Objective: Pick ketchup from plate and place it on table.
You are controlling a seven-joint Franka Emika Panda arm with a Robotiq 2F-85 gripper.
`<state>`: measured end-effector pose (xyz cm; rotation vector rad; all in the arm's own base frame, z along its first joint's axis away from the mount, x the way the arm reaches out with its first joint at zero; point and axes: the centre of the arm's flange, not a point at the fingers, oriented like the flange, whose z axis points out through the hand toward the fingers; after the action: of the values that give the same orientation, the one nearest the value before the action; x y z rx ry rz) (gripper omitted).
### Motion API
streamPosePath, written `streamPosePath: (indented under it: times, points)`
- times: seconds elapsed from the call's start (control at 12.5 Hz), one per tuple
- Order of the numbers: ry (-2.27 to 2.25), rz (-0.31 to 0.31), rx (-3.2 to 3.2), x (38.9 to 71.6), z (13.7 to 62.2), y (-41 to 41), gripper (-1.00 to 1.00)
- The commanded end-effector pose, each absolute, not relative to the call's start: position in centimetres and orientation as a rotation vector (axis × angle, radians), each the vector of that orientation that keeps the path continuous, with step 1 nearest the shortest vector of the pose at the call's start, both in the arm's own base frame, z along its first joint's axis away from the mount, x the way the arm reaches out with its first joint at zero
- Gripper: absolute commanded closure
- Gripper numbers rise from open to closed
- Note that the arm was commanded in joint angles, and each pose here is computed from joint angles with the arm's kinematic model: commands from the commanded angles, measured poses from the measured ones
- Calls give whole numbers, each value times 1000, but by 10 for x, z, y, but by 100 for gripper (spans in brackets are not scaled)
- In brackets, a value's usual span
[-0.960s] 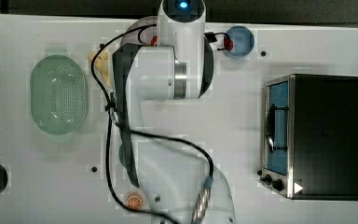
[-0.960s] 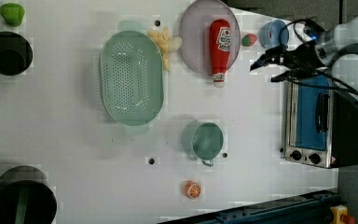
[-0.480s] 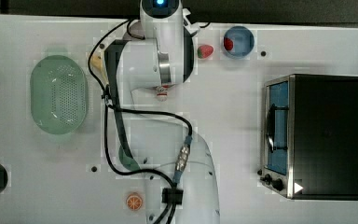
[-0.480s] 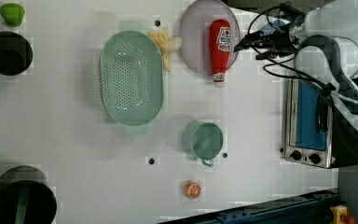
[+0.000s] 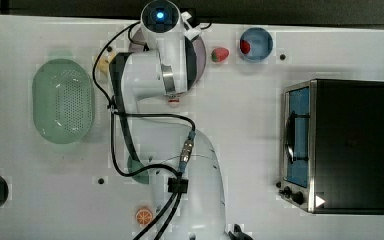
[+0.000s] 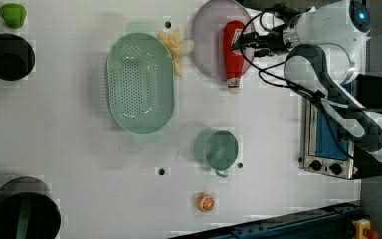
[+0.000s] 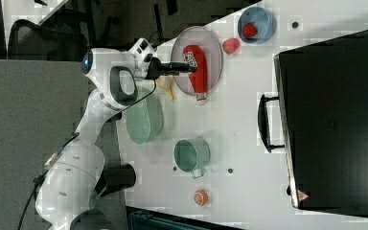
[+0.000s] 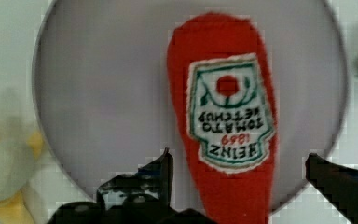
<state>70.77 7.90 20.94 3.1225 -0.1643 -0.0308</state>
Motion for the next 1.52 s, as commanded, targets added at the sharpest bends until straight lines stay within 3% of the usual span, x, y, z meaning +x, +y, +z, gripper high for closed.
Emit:
streamPosePath:
  times: [0.08,0.16,0.4,0.48,0.72,1.04,1.28,1.36,1.52]
  points:
    - [-81,26,3119,713,192,78,-100]
    - [-78,51,3123,714,185,79,-100]
    - [-76,49,3129,712,165,80,-100]
    - [-75,70,3133,713,163,81,-92]
    - [-76,88,3135,714,163,81,-21]
    - [-94,134,3135,720,185,78,-19]
    - [-122,228,3130,732,237,72,-19]
    - [-134,232,3124,735,258,69,-19]
    - [-149,172,3106,733,297,62,-19]
